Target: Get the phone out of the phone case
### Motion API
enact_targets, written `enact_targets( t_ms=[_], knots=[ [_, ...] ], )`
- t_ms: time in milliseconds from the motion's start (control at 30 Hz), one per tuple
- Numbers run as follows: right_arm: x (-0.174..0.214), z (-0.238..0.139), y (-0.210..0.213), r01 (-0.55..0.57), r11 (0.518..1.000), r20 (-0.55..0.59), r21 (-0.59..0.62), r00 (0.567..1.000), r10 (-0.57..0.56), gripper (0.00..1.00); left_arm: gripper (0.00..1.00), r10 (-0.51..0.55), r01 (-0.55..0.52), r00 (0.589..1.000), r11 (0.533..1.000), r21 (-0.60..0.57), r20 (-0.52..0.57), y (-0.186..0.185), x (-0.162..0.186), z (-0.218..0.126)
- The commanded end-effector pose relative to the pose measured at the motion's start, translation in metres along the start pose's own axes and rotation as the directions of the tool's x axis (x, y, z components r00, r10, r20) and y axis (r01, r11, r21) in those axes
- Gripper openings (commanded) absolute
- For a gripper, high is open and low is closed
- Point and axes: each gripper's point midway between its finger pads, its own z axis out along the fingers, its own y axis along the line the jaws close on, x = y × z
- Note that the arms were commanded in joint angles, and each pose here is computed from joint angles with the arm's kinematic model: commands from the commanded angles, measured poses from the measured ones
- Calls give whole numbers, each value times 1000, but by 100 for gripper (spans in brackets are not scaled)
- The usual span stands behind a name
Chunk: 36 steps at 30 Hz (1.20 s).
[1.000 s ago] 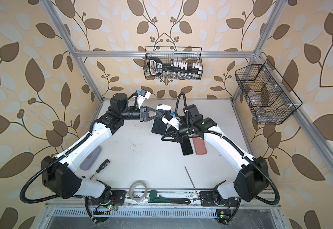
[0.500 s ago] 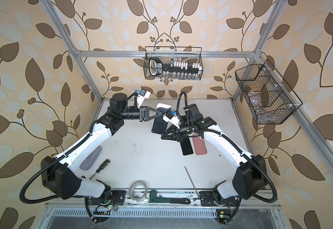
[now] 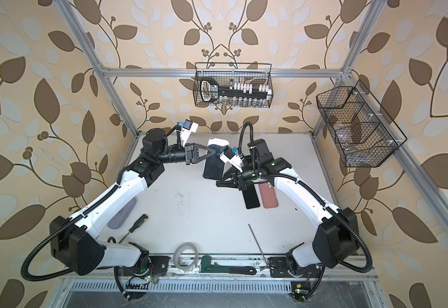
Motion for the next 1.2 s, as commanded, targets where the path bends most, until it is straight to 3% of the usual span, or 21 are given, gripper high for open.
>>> enact_targets(
  t_ms=[0,333,567,867,933,1000,1167],
  knots=[
    [-22,-6,11,121,993,63,-12,991,-120,6,0,-15,16,997,1000,-11,73,-8,-12,-2],
    [-12,-13,3,112,994,96,15,989,-113,5,0,-181,183,970,983,8,164,-5,-20,-1],
    [-9,-17,-5,107,994,115,23,987,-109,5,0,-316,323,928,946,-1,196,-5,-14,-4],
    [-4,-21,-13,77,997,127,30,989,-80,7,0,-376,387,898,922,-7,230,-3,-3,-9],
    [-2,-22,-13,72,996,128,44,989,-77,13,0,-356,376,903,926,-38,239,-2,-4,-12],
    [0,-24,-12,44,998,135,50,989,-51,27,0,-354,386,896,919,-78,268,3,-6,-16],
    [-5,-32,-14,-69,992,240,106,970,42,46,0,-348,453,832,876,-167,431,28,-15,-35]
  ],
)
